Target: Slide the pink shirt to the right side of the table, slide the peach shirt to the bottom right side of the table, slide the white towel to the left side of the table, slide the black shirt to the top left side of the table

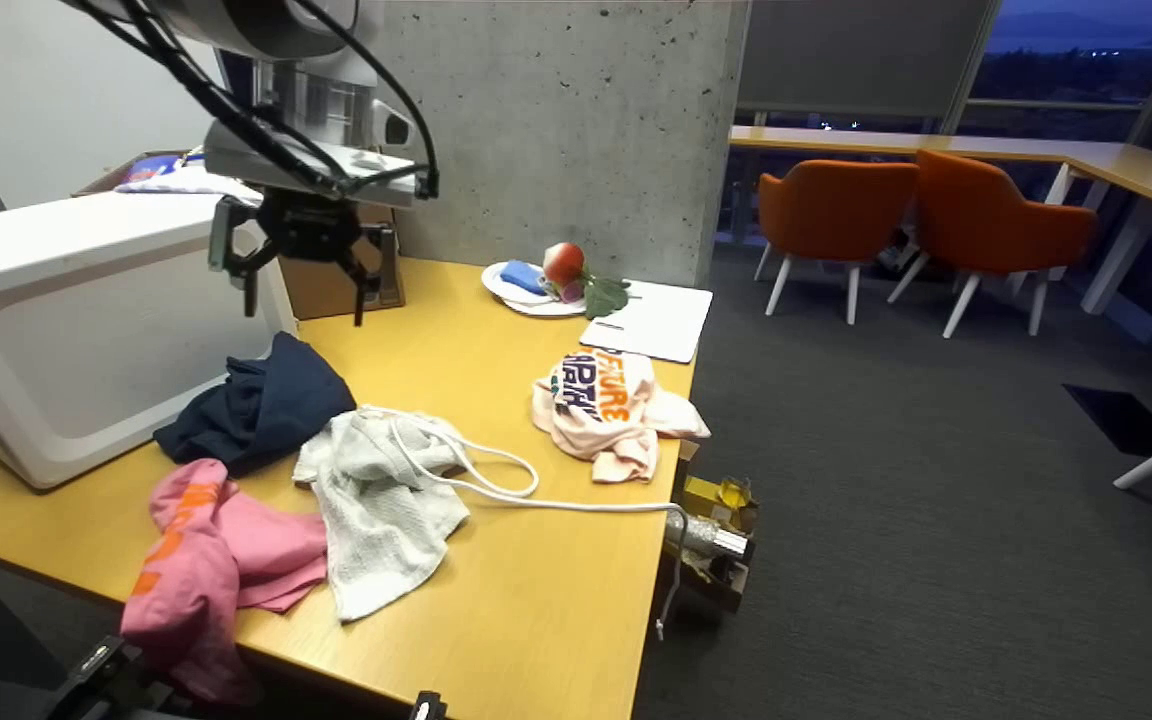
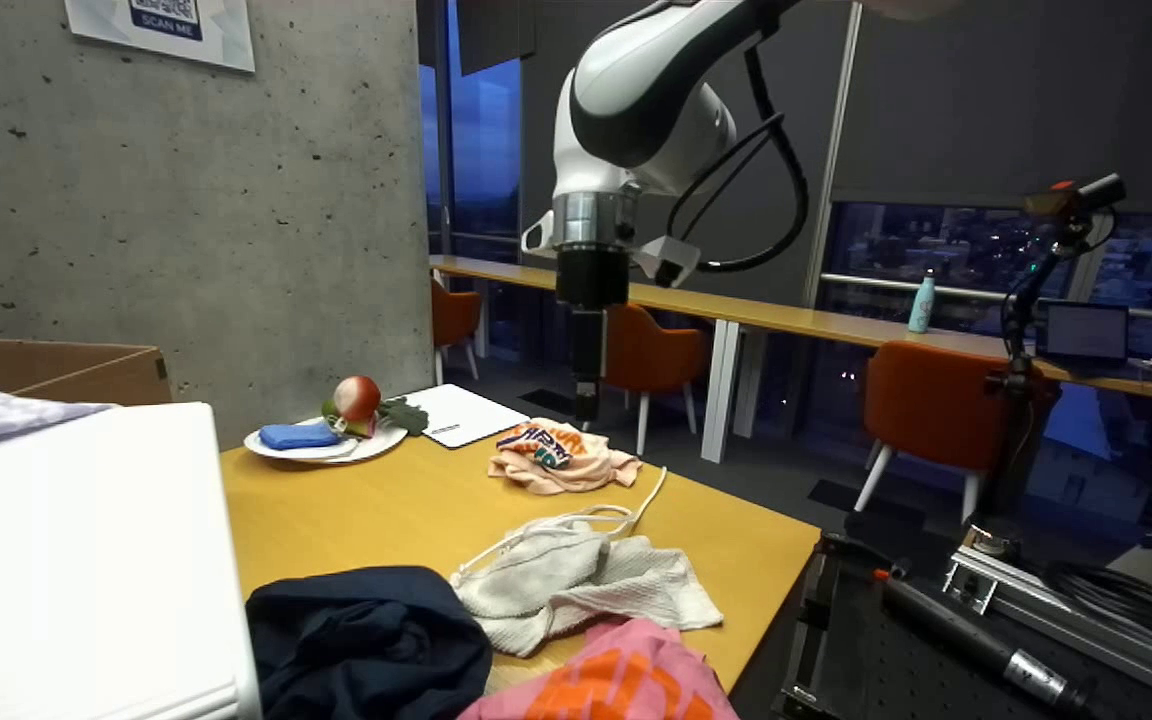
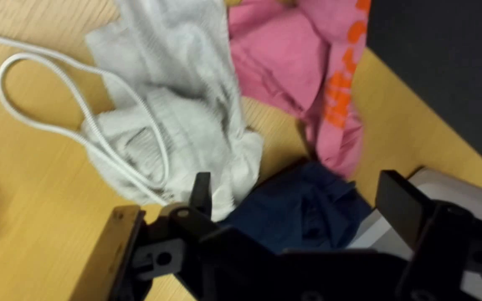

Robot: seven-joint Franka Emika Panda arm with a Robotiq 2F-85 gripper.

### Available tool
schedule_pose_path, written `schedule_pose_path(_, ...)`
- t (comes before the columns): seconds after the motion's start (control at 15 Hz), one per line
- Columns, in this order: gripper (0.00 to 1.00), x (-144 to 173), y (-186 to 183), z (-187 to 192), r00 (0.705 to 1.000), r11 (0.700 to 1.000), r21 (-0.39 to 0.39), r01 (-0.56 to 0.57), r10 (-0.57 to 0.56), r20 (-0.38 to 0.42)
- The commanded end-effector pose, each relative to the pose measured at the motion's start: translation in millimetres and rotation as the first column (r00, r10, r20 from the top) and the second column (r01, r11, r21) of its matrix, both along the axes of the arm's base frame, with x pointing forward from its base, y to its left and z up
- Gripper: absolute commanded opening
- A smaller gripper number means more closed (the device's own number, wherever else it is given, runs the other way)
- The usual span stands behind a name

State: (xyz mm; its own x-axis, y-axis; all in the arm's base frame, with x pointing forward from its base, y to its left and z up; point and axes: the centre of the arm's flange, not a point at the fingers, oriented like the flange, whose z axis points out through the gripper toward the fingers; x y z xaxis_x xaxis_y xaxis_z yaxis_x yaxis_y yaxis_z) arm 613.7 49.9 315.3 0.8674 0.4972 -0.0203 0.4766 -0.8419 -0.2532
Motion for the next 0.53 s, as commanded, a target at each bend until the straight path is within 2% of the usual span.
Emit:
schedule_pose_path(0.0,1.0,-46.5,11.2,-30.3,0.994,0.999,0.005,-0.042,0.042,-0.104)
schedule_pose_path(0.27,1.0,-46.8,21.8,-81.5,0.986,0.996,-0.013,-0.094,0.091,-0.138)
schedule_pose_path(0.47,1.0,-35.0,17.6,-114.7,0.987,0.989,-0.103,-0.108,0.094,-0.134)
